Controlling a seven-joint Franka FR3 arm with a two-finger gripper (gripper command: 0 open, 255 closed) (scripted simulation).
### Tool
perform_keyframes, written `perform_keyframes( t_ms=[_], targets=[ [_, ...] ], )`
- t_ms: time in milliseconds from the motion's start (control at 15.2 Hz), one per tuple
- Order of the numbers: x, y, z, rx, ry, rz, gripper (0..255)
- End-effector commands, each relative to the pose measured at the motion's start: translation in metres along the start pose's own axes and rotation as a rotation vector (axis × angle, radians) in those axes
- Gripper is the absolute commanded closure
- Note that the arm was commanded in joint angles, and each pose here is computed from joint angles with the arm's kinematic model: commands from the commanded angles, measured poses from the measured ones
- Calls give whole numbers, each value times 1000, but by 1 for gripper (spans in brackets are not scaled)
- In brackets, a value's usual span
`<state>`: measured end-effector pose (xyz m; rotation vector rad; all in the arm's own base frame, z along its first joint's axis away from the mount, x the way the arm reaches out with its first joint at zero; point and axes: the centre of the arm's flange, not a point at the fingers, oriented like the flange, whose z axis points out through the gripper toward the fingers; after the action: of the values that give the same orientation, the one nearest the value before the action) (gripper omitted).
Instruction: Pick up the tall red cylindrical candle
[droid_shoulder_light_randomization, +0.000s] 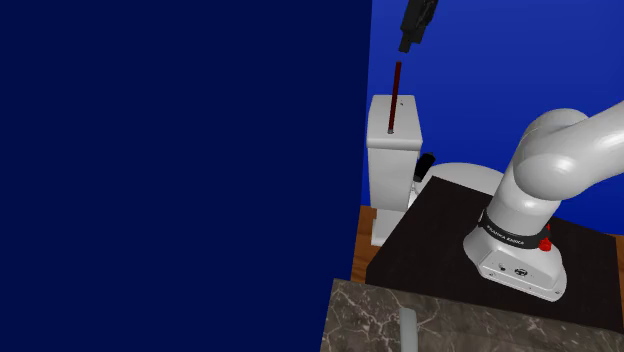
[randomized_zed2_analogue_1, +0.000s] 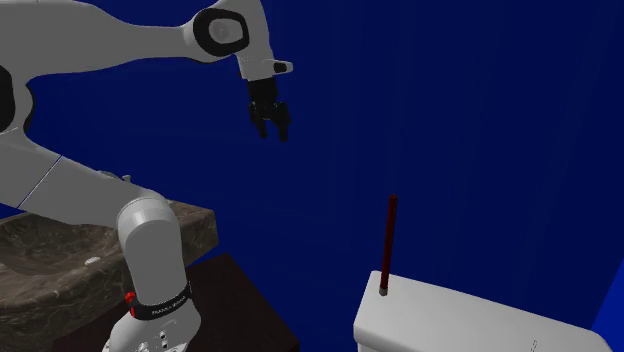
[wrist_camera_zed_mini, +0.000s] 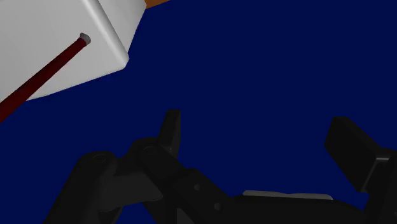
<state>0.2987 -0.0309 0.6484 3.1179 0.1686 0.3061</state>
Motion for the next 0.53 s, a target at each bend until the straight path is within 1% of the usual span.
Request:
perform_keyframes(
  t_ms=[0,462],
  targets=[
    [0,0,0,0,0,0,0],
    [40,80,31,-10,-53,45,0]
  ],
)
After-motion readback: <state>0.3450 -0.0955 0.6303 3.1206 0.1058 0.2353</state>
